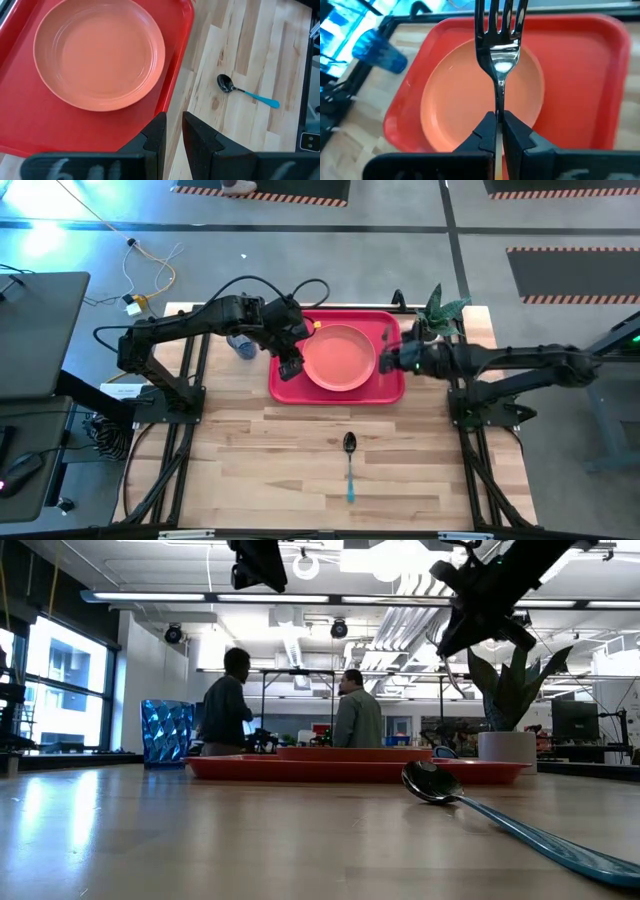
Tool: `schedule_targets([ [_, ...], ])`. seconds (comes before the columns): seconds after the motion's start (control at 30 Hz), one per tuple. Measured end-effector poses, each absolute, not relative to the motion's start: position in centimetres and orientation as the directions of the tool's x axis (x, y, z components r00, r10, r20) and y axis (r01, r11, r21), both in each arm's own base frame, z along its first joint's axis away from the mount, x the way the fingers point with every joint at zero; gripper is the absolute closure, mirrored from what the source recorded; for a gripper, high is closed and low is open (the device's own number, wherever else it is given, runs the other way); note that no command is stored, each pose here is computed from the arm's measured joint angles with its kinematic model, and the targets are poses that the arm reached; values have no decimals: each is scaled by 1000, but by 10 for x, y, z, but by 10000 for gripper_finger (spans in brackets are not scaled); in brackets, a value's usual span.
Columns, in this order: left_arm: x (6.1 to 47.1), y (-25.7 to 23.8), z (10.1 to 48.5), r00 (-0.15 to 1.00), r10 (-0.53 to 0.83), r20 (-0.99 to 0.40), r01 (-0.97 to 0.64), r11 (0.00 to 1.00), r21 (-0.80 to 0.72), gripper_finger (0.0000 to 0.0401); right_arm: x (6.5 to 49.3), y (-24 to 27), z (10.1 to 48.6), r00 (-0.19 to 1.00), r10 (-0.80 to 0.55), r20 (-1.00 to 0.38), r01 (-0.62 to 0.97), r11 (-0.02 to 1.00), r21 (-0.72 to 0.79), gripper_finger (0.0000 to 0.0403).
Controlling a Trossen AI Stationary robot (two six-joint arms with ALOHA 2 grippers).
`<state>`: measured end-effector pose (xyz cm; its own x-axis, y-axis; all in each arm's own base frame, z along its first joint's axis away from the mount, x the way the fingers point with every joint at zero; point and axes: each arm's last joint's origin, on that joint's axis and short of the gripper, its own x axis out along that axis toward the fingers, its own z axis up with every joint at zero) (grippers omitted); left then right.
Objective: Pick and place plate/cup/fork/spoon on tray
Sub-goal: Put the orange fork to the right of the orange plate on the red tray
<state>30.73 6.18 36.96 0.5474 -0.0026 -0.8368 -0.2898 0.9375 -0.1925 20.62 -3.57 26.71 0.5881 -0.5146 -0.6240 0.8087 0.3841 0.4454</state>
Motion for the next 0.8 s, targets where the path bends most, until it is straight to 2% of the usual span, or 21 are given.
schedule_targets([
  [0.23,307,62,370,548,-2,-836,-291,937,-192,350,198,-59,286,509,-531,-677,860,318,398,402],
  [0.4,307,63,370,548,-1,-836,-292,937,-192,350,200,-70,286,428,-507,-748,903,279,327,402],
  [0.8,304,75,370,547,23,-837,-332,924,-192,350,223,-98,249,268,-334,-903,960,170,222,402],
])
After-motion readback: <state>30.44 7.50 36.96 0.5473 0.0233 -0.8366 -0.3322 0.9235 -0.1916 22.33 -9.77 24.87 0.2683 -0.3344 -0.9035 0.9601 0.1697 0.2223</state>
